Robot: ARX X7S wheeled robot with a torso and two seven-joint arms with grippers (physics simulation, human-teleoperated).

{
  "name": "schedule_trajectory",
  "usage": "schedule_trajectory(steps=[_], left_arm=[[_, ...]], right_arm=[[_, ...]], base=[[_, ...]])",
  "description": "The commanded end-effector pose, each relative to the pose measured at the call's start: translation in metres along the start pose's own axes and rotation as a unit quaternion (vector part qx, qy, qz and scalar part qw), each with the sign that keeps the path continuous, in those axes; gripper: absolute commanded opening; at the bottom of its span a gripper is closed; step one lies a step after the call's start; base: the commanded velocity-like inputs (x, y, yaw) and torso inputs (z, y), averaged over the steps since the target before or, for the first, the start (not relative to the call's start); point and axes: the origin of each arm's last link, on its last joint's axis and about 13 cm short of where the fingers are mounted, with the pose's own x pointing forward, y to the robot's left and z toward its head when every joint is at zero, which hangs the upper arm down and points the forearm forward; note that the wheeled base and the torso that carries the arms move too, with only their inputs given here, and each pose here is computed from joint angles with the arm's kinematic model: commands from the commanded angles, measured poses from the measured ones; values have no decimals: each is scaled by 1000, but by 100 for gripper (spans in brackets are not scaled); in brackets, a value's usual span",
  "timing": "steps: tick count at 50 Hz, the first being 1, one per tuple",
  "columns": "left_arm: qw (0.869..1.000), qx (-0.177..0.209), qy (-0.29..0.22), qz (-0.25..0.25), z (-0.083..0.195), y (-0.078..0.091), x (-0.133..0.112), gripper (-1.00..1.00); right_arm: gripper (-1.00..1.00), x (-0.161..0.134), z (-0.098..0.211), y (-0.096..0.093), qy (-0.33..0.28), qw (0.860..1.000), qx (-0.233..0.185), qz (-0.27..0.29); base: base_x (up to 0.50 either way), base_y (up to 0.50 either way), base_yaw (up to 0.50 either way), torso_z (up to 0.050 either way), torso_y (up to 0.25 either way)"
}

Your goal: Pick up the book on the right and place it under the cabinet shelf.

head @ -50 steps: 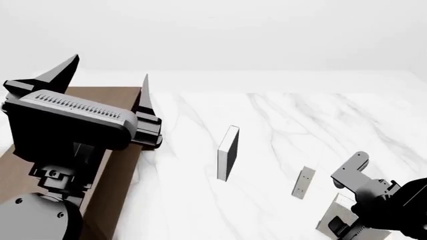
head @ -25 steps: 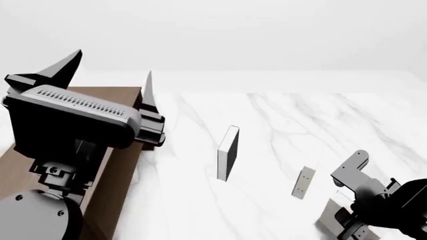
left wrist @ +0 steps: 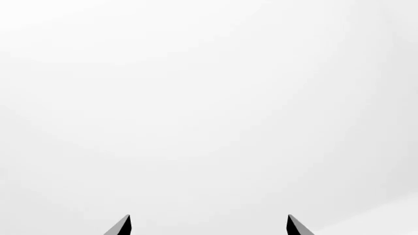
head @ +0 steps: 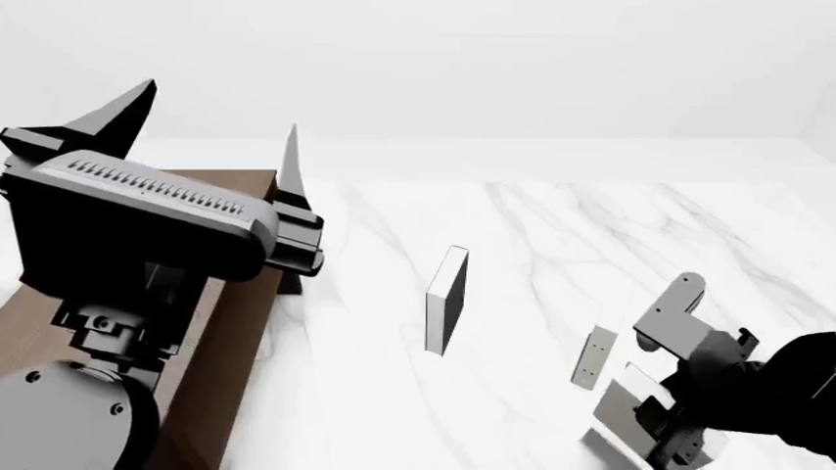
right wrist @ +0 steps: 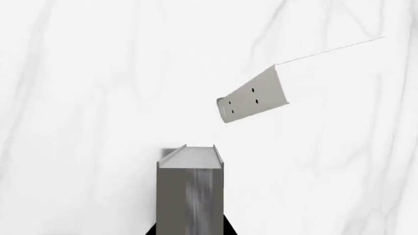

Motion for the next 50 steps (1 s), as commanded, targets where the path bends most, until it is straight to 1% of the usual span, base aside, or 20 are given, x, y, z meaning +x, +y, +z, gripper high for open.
schedule_trajectory(steps=[1, 6, 10, 21, 24, 29, 39, 44, 50], left_arm=[[1000, 15, -21, 8, 12, 5, 4, 100], [998, 38, -50, 20, 27, 12, 7, 100], [997, 47, -63, 22, 35, 15, 4, 100], [994, 60, -86, 26, 42, 16, -4, 100], [994, 60, -86, 26, 41, 16, -5, 100], [994, 58, -85, 26, 39, 16, -5, 100], [995, 55, -85, 27, 36, 16, -8, 100], [995, 53, -83, 27, 34, 15, -9, 100], [995, 52, -82, 27, 32, 15, -8, 100]], right_arm=[[-100, -45, 23, -5, -56, 998, -36, -19], [-100, -59, 28, -3, -76, 996, -44, -22], [-100, -68, 33, 0, -114, 992, -46, -20], [-100, -84, 41, 14, -190, 980, -51, 4], [-100, -93, 45, 19, -222, 973, -54, 17], [-100, -103, 50, 28, -258, 964, -60, 36], [-100, -112, 54, 47, -348, 933, -57, 68], [-100, -108, 56, 54, -398, 913, -31, 84], [-100, -90, 51, 64, -443, 888, 19, 117]], base=[[0, 0, 0, 0, 0], [0, 0, 0, 0, 2], [0, 0, 0, 0, 0], [0, 0, 0, 0, 1], [0, 0, 0, 0, 0], [0, 0, 0, 0, 2], [0, 0, 0, 0, 1], [0, 0, 0, 0, 0], [0, 0, 0, 0, 0]])
